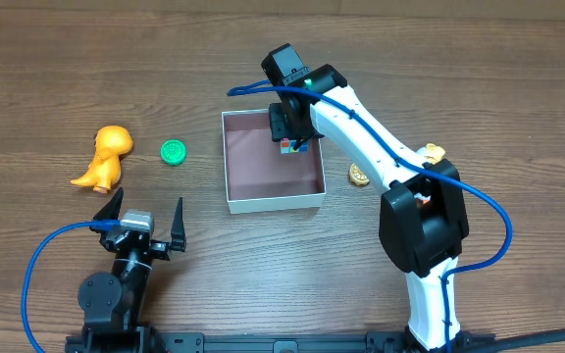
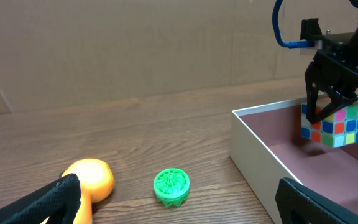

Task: Pack container
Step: 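Lower the cube into the box with the right gripper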

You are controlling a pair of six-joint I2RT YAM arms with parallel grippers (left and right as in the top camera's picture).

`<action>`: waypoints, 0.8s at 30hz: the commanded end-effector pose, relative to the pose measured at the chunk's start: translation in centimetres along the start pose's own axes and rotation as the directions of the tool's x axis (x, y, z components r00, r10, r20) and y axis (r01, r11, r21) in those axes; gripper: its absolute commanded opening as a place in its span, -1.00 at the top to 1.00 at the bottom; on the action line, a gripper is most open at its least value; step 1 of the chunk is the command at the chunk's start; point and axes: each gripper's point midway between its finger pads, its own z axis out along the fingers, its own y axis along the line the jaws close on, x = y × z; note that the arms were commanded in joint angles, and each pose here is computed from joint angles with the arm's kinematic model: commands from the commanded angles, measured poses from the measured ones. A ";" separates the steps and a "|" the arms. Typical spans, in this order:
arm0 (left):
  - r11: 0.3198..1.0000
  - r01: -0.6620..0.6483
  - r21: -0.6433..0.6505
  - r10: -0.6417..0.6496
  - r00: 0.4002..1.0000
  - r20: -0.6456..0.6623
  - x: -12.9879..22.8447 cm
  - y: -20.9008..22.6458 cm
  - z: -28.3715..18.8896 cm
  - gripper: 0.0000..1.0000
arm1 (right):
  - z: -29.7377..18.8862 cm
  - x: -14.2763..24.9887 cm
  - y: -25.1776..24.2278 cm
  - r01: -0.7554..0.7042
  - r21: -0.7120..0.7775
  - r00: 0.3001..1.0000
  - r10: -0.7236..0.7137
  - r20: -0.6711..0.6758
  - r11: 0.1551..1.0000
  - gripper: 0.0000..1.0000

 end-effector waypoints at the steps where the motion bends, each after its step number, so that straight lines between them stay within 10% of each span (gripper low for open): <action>1: 1.000 -0.009 -0.011 0.009 1.000 0.005 0.0 0.2 0.0 -1.00 | -0.4 -0.4 -0.3 -0.012 0.013 1.000 0.012 0.022 1.000 0.28; 24: 1.000 -0.009 -0.011 0.009 1.000 0.005 0.0 0.2 0.0 -1.00 | -0.4 -0.7 -0.2 -0.013 0.009 0.999 0.012 0.033 1.000 -0.68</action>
